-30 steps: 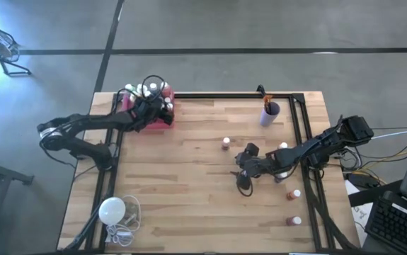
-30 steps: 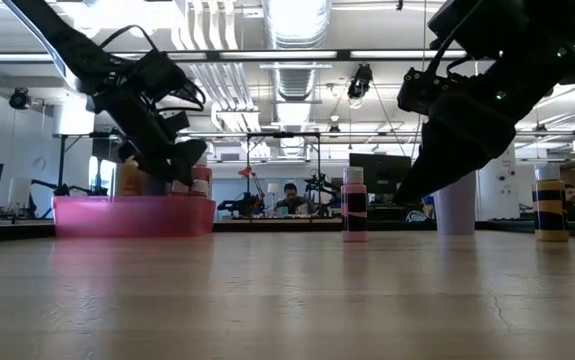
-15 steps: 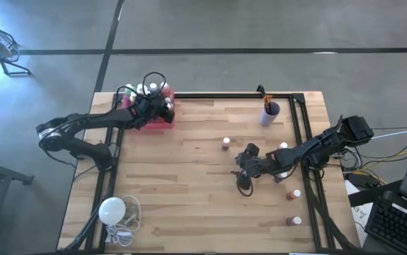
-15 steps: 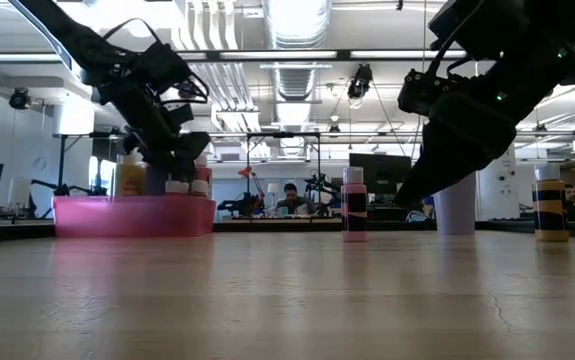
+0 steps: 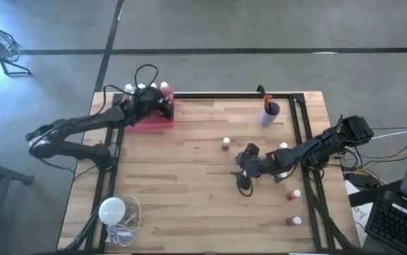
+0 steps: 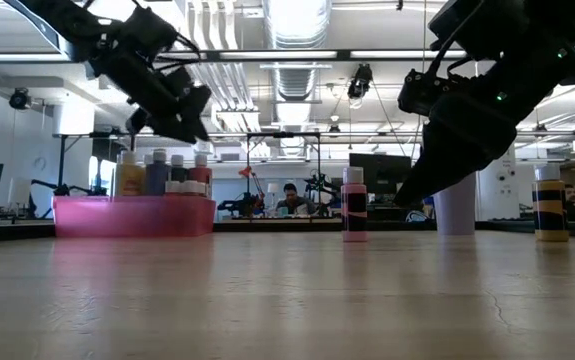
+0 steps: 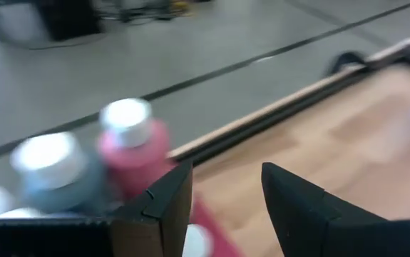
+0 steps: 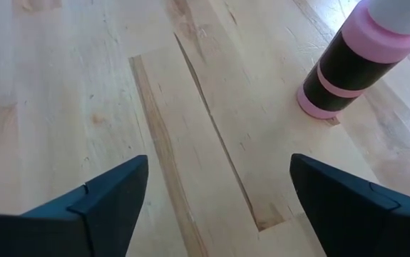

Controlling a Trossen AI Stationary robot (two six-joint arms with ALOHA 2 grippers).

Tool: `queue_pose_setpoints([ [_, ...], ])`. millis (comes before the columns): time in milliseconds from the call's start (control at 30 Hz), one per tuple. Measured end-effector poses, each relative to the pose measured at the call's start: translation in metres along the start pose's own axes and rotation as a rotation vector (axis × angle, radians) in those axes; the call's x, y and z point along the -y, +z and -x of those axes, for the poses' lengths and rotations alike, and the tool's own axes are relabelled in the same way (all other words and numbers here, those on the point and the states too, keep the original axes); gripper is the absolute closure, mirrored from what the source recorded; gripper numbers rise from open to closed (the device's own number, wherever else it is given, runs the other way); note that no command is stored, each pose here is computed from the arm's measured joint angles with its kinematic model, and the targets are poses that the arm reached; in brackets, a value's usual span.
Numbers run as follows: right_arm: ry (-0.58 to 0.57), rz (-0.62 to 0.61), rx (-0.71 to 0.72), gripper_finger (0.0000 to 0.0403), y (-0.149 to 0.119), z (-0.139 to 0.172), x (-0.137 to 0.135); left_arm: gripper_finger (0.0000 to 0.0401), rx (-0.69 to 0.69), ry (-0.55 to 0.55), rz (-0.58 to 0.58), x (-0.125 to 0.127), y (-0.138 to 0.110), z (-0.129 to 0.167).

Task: Pick & Place Paint Supplies
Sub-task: Put the small pink paint bottle into the pink bin

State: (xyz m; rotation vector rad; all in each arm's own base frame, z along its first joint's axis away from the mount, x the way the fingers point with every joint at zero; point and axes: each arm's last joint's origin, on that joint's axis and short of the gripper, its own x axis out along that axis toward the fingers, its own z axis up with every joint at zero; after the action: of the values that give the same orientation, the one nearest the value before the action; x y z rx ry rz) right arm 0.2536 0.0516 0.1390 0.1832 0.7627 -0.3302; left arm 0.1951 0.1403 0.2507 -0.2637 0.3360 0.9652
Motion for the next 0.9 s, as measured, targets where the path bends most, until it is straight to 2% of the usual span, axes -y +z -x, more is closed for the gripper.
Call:
queue_pose_setpoints([
  [300,-0.001,-0.013,0.0,0.0048,0.0,0.0,0.0,0.0226,0.062,-0.478,0.028,0.015,0.018,0.014],
  [433,-0.001,-0.015,0.0,0.0056,0.0,0.0,0.0,0.0226,0.053,-0.62,0.02,0.02,0.019,0.016],
  [800,-0.01,-0.018,-0.003,0.0093,0.0,-0.001,0.002,0.0226,0.041,-0.637,0.04,0.02,0.016,0.016],
  [900,-0.01,-0.017,-0.003,0.0103,0.0,-0.001,0.002,0.0226,0.036,-0.707,0.048,0.023,0.017,0.017],
])
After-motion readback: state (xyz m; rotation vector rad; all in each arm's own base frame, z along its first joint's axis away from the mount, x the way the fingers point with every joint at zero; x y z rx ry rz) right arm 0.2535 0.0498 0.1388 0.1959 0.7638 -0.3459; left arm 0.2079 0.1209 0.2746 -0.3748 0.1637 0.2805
